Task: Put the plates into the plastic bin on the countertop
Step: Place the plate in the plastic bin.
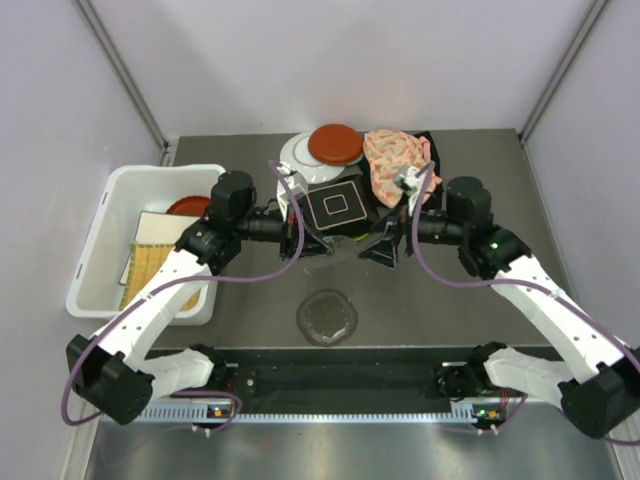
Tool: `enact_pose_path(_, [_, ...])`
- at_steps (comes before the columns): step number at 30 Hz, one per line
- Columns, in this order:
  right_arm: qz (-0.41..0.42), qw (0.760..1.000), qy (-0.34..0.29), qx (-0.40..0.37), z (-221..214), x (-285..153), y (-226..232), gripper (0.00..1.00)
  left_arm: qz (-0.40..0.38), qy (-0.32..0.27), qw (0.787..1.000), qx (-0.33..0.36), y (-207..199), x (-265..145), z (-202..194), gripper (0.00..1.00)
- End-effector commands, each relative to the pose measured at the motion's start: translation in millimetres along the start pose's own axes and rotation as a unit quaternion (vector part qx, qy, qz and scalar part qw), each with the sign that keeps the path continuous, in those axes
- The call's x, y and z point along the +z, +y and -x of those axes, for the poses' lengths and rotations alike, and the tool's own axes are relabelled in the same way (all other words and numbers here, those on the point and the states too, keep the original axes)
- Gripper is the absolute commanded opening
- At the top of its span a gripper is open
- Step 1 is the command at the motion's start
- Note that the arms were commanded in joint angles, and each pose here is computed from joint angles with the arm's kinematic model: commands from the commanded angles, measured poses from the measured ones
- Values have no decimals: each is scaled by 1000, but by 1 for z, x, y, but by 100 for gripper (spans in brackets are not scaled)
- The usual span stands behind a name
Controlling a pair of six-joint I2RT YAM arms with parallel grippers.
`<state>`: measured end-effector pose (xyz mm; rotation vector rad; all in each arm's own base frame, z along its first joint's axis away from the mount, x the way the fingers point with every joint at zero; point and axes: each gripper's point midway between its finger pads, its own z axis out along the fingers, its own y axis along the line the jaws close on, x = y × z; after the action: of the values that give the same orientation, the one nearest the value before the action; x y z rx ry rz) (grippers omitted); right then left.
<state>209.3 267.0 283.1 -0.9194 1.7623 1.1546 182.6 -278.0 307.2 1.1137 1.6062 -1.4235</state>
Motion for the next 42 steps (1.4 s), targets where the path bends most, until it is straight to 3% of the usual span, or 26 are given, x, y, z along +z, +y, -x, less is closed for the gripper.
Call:
enact_pose_path(1, [-118, 989, -83, 10, 20, -37, -42, 94, 192, 6, 981, 24, 68, -17, 8, 0])
enact_pose_path(2, [-133, 987, -85, 24, 12, -40, -50, 94, 226, 8, 974, 20, 79, -23, 9, 0])
enact_pose_path(3, [-151, 983, -101, 30, 14, -48, -56, 94, 300, 7, 954, 20, 102, -37, 11, 0])
enact_pose_path(5, [-165, 980, -105, 38, 6, -49, -63, 94, 375, 0, 927, 23, 120, -57, 21, 0])
enact_pose_path(8, [-175, 978, -108, 43, -5, -48, -69, 93, 511, -28, 859, 16, 152, -106, 33, 0])
enact_pose_path(9, [-175, 977, -110, 50, -8, -48, -70, 93, 562, -34, 827, 13, 162, -128, 35, 0])
enact_pose_path(14, [-193, 973, -105, 70, -27, -48, -78, 93, 704, -45, 708, -35, 185, -216, 29, 0])
enact_pose_path(16, [-194, 973, -105, 73, -31, -48, -78, 94, 725, -72, 683, -53, 185, -242, 30, 0])
enact_pose_path(17, [-195, 973, -104, 75, -34, -48, -78, 93, 749, -78, 655, -60, 186, -266, 27, 0])
enact_pose_path(19, [-195, 972, -104, 76, -35, -48, -78, 93, 782, -69, 617, -58, 186, -292, 22, 0])
enact_pose_path(20, [-193, 973, -102, 78, -38, -47, -78, 94, 810, -64, 580, -60, 183, -312, 18, 0])
enact_pose_path(21, [-190, 973, -105, 77, -37, -47, -77, 94, 821, -54, 565, -62, 185, -320, 11, 0])
enact_pose_path(23, [-181, 975, -103, 80, -41, -45, -75, 94, 833, -47, 548, -64, 188, -331, 6, 0])
enact_pose_path(29, [-153, 978, -104, 98, -51, -33, -76, 93, 849, -3, 523, -79, 207, -340, -12, 0])
enact_pose_path(38, [-128, 980, -109, 110, -69, -30, -68, 93, 855, 71, 499, -126, 273, -351, -59, 0])
enact_pose_path(42, [-122, 981, -111, 99, -69, -32, -63, 93, 856, 72, 494, -133, 289, -355, -71, 0])
